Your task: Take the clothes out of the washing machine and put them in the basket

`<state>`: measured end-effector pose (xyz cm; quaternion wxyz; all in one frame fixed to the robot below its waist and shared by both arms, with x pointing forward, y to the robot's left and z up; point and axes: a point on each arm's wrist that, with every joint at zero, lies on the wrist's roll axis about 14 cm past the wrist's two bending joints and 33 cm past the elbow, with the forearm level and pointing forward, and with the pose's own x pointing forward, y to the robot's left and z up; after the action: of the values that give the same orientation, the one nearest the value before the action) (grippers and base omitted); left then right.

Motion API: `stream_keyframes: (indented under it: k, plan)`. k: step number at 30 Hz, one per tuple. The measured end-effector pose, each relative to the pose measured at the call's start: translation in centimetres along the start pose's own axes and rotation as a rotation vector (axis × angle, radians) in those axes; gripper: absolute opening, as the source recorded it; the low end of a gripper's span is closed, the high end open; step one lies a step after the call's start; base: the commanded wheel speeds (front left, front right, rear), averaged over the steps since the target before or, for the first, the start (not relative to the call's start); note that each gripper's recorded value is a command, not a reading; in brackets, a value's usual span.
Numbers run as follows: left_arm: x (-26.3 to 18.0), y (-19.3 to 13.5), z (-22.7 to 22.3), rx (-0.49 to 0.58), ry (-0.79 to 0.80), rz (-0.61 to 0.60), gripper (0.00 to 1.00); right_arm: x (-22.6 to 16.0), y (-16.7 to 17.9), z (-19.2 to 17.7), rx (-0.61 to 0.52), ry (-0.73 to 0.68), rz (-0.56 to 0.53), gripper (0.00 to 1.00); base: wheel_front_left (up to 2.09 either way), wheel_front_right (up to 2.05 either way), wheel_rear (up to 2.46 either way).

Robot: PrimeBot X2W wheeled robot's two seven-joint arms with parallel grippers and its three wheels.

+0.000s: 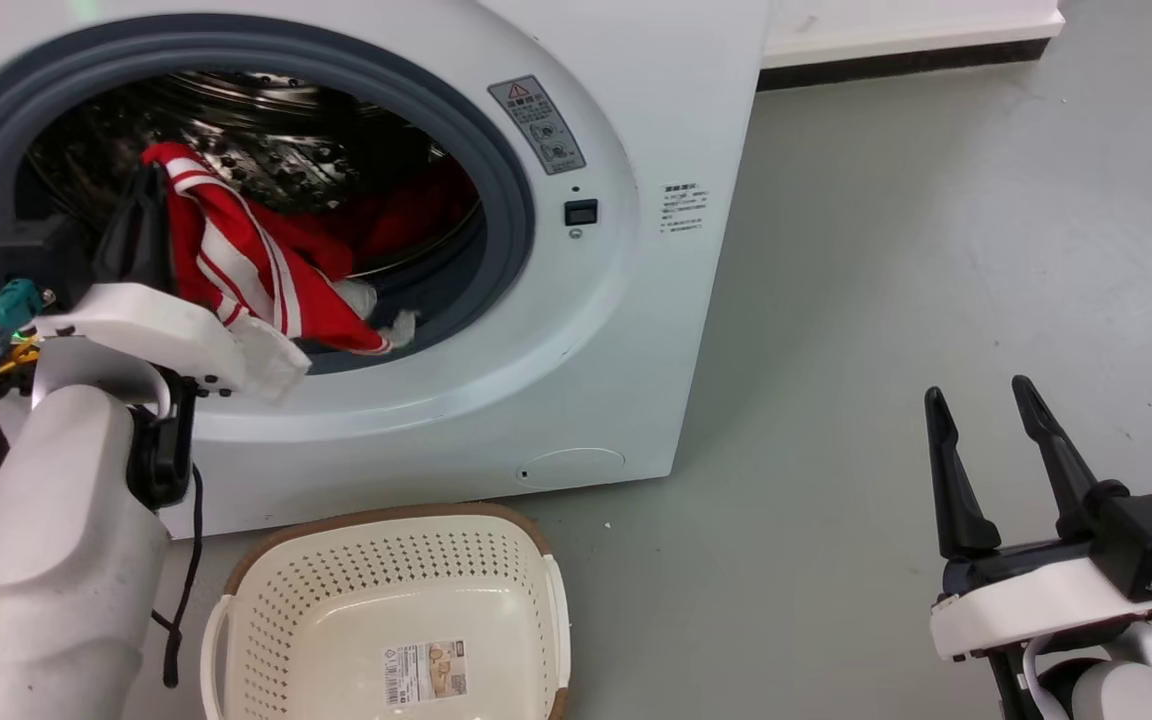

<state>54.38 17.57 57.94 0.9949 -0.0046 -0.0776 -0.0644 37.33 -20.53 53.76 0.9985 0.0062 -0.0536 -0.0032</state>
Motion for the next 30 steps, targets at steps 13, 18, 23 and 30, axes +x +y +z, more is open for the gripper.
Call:
stream_keyframes:
  k: [13, 18, 23, 30]
  plan:
    - [-6.2, -1.6, 2.9, -0.038, -0.122, 0.004, 0.0, 0.5, 2.8, 0.0, 0.015, 0.01, 0.082, 1.0, 0.0, 0.0, 0.0]
    - [-8.6, -2.0, 4.3, -0.019, -0.142, 0.0, 0.0, 0.8, 3.6, 0.1, 0.011, 0.009, 0.107, 1.0, 0.0, 0.0, 0.0]
    - [-11.1, -3.0, 4.0, -0.033, -0.108, 0.0, 0.0, 1.0, 4.2, 0.3, 0.008, 0.006, 0.126, 1.0, 0.0, 0.0, 0.0]
    - [-14.3, -3.6, -2.0, -0.122, 0.094, 0.041, 0.0, 1.5, 5.0, -0.6, 0.013, 0.034, 0.15, 1.0, 0.0, 0.0, 0.0]
